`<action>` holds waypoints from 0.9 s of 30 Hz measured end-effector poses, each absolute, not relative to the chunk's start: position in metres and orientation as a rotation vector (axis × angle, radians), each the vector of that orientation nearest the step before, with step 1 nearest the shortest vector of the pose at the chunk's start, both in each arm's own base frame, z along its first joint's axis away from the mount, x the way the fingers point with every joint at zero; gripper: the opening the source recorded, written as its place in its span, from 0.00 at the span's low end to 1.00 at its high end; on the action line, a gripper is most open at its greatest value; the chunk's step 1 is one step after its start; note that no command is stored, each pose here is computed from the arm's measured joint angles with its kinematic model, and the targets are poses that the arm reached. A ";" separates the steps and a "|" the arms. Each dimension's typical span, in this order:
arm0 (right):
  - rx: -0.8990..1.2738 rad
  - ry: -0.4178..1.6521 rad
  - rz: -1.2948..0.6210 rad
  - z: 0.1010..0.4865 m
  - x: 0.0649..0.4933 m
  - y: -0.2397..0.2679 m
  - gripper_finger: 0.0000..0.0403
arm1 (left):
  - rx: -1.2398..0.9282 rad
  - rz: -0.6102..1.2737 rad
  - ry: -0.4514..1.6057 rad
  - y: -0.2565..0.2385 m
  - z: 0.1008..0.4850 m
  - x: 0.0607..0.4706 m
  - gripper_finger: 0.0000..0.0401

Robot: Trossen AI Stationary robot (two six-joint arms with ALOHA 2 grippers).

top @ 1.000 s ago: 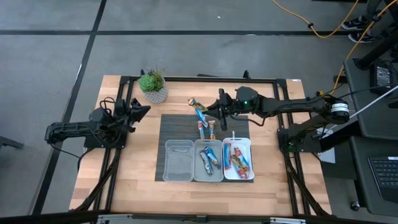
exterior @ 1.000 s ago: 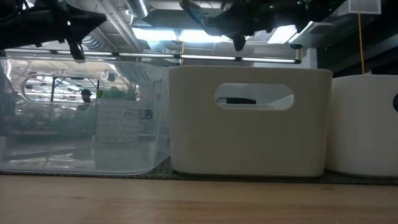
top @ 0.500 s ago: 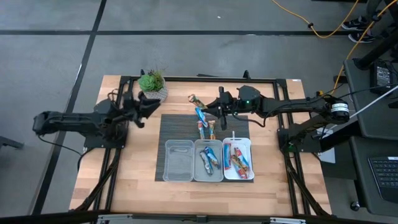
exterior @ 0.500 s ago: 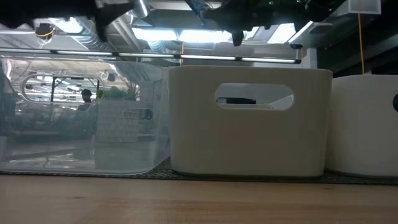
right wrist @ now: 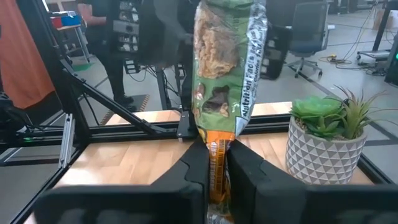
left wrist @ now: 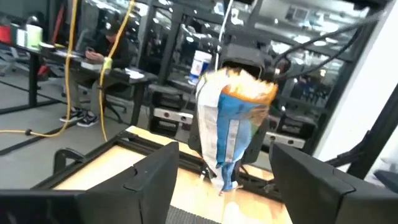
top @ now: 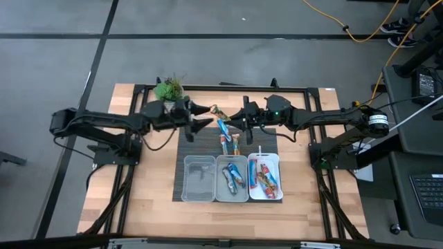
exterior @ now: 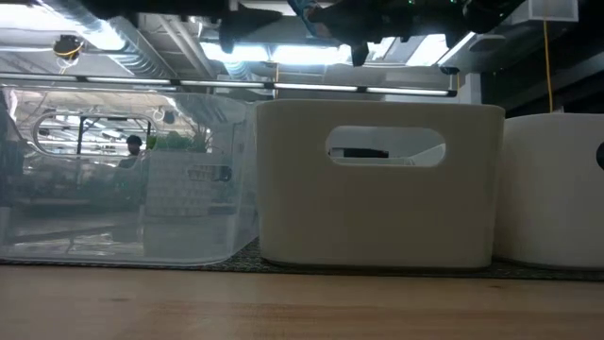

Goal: Pick and place Granola Bars by type
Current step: Put the yellow granola bar into the transparent bin

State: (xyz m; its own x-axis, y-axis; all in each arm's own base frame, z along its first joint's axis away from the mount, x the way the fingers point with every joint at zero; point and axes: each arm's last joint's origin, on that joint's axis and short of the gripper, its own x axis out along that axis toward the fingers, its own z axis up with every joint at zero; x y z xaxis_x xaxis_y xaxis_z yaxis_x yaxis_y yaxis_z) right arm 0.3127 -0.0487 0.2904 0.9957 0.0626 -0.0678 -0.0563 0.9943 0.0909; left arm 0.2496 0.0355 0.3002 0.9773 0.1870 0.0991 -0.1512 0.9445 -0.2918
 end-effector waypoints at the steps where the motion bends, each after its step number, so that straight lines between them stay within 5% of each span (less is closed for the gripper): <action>1: 0.089 0.070 0.060 0.290 0.313 -0.049 0.08 | -0.287 0.168 -0.118 0.037 0.300 0.254 0.61; 14: 0.084 0.064 0.084 0.291 0.313 -0.048 0.09 | -0.280 0.055 -0.093 0.047 0.311 0.293 0.58; 27: 0.090 0.070 0.089 0.290 0.313 -0.048 0.11 | -0.284 0.060 -0.062 0.047 0.308 0.296 0.19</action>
State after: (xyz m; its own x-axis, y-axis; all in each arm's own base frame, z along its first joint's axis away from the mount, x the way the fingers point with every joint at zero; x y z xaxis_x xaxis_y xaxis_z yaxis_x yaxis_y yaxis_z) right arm 0.3127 -0.0479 0.2905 0.9936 0.0914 -0.0662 -0.0851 0.9920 0.0927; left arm 0.2965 0.0467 0.3076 0.9963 0.0677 0.0522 -0.0503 0.9582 -0.2816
